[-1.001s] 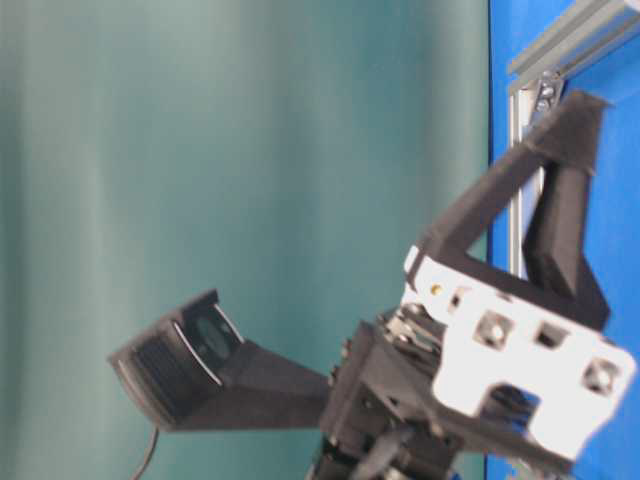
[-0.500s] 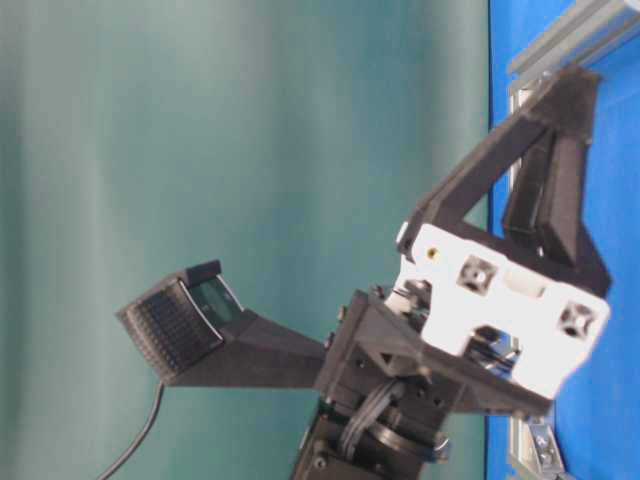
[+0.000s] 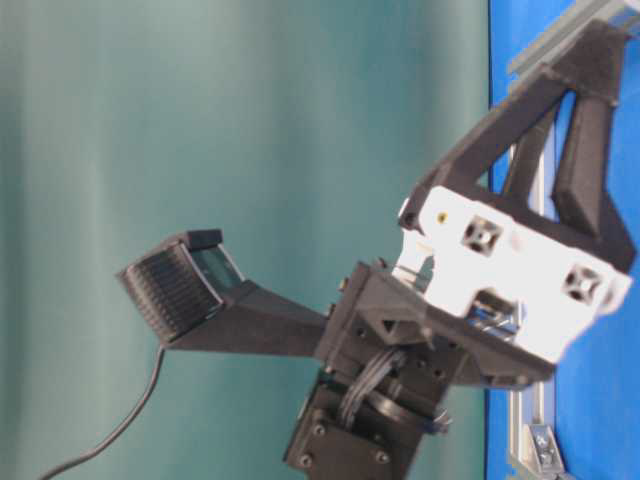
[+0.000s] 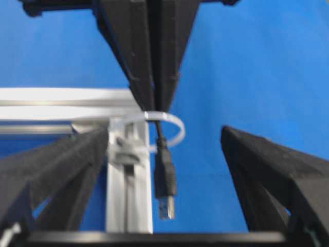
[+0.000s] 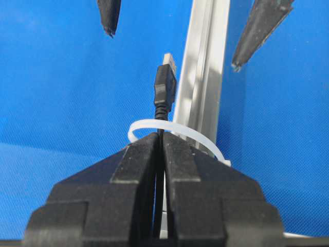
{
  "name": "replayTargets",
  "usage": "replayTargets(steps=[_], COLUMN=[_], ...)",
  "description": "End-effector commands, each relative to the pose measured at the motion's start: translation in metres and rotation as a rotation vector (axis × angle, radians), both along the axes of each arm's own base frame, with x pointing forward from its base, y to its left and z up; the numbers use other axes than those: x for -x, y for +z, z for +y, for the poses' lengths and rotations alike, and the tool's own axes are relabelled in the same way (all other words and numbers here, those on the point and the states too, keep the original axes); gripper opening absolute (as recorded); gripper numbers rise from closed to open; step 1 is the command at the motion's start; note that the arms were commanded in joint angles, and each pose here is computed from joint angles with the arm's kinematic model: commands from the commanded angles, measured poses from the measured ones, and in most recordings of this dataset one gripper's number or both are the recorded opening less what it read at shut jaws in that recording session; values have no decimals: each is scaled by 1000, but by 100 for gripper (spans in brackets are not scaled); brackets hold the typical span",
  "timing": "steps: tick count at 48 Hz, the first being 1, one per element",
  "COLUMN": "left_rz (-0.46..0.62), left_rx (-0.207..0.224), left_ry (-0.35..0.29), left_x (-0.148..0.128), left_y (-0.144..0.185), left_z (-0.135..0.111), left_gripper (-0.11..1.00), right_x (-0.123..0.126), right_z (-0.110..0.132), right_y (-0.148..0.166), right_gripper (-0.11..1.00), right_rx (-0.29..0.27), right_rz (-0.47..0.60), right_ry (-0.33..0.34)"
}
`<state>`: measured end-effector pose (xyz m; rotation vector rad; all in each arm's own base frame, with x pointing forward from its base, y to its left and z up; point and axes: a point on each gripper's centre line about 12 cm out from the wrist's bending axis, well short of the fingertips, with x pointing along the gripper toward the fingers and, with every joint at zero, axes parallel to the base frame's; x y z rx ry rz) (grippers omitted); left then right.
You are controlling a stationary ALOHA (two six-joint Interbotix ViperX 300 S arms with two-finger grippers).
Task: Insert the wire through the string loop located on the right side.
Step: 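Move the open left gripper to the plug emerging from the loop, then close the left gripper on the USB plug beyond the loop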
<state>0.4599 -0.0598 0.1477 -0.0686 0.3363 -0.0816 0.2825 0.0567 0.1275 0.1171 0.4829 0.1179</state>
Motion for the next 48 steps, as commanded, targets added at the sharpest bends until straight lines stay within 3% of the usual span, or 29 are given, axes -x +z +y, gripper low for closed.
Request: replayTargets(steps=[1, 14, 48], left_rz=[-24, 26, 30], left_rx=[5, -2, -3], left_ry=[-1, -4, -4], left_x=[-4, -10, -10], left_y=[8, -21, -23], left_z=[-1, -4, -4], left_gripper=[91, 90, 90], right_x=[-5, -5, -5], right_z=[0, 0, 0], right_y=[8, 7, 8], right_gripper=[-3, -3, -3], right_rx=[-7, -7, -7], right_rz=[-34, -33, -34], right_ry=[-4, -4, -4])
